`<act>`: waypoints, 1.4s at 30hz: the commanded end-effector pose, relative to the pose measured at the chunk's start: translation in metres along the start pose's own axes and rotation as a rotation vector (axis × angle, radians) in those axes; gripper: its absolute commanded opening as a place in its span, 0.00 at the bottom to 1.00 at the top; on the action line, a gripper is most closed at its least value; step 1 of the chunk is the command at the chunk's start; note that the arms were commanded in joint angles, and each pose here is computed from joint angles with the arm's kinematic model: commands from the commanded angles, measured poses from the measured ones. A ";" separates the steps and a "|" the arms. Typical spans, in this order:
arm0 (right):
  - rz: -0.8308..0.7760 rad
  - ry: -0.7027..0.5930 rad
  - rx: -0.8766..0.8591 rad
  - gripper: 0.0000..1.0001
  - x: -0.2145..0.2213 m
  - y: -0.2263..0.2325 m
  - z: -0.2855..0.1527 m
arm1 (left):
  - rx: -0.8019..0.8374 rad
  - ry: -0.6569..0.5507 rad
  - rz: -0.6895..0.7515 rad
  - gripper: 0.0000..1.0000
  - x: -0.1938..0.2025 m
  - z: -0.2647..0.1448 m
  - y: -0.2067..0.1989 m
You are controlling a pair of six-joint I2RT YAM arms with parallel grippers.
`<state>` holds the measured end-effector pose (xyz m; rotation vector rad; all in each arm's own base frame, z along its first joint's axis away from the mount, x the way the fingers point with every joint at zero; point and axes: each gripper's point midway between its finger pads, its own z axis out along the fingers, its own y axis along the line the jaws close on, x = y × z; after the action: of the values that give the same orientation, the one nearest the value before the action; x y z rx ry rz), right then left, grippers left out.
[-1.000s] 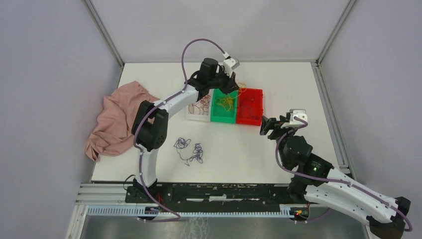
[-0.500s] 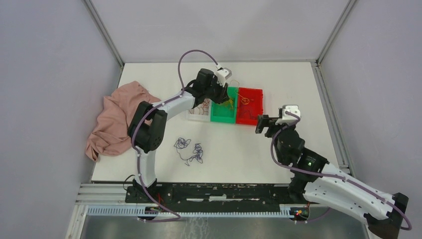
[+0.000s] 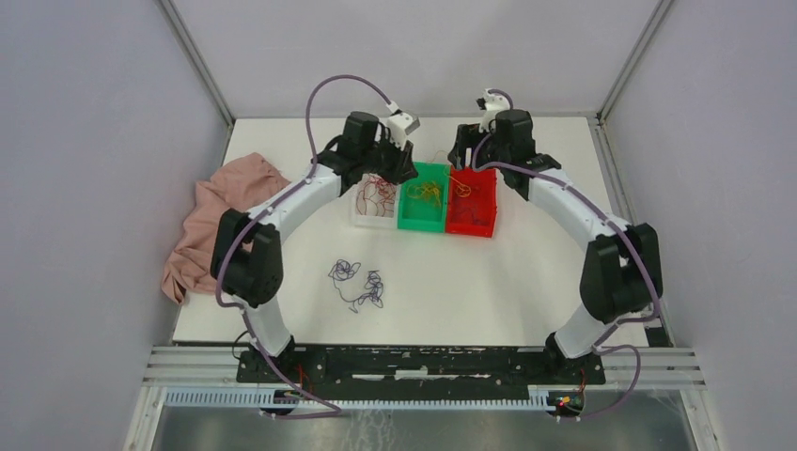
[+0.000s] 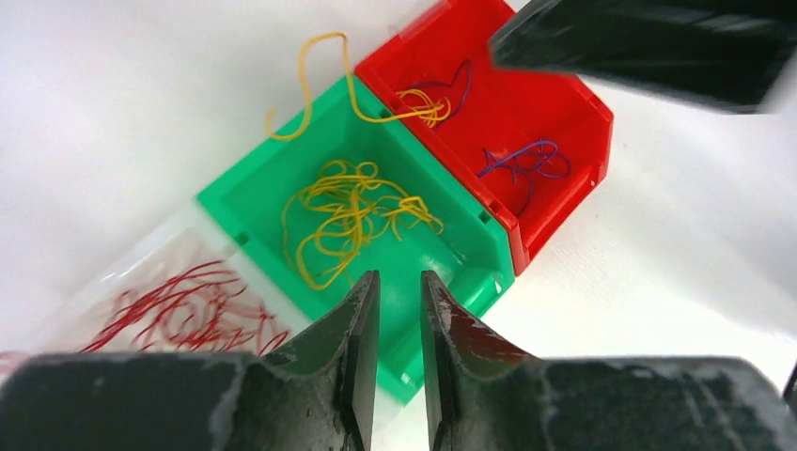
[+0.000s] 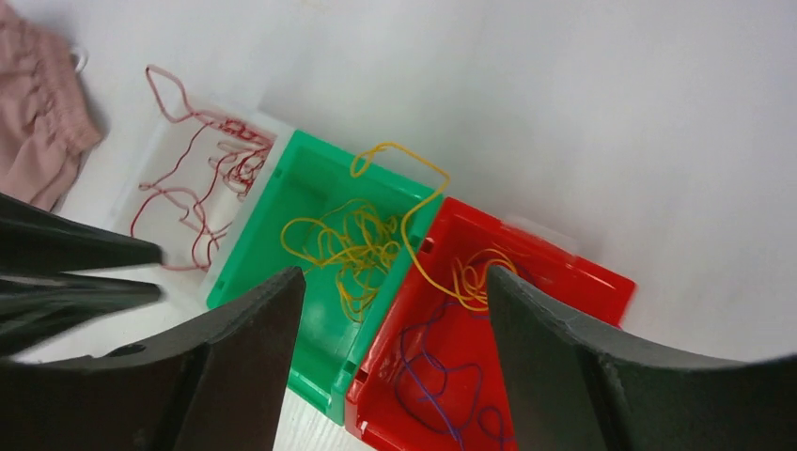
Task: Untangle the cables
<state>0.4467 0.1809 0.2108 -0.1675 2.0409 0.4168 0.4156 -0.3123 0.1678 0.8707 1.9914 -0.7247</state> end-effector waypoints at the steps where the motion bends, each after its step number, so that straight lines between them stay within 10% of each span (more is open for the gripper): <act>1: -0.100 0.060 -0.307 0.76 -0.001 0.043 0.023 | -0.003 -0.066 0.072 0.31 -0.039 -0.066 0.000; 20: -0.283 0.133 -0.177 0.79 0.029 0.014 0.131 | 0.008 -0.096 0.141 0.33 -0.019 -0.179 -0.019; 34: -0.246 -0.040 -0.212 0.02 -0.020 0.031 0.107 | 0.008 -0.088 0.170 0.33 -0.008 -0.188 -0.026; 42: -0.291 -0.217 -0.190 0.00 -0.093 0.038 0.052 | 0.004 -0.090 0.188 0.32 -0.007 -0.195 -0.030</act>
<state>0.5238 0.2401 0.1751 -0.5354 1.9691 0.4638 0.3133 -0.1904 0.2613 0.9459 1.8770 -0.6728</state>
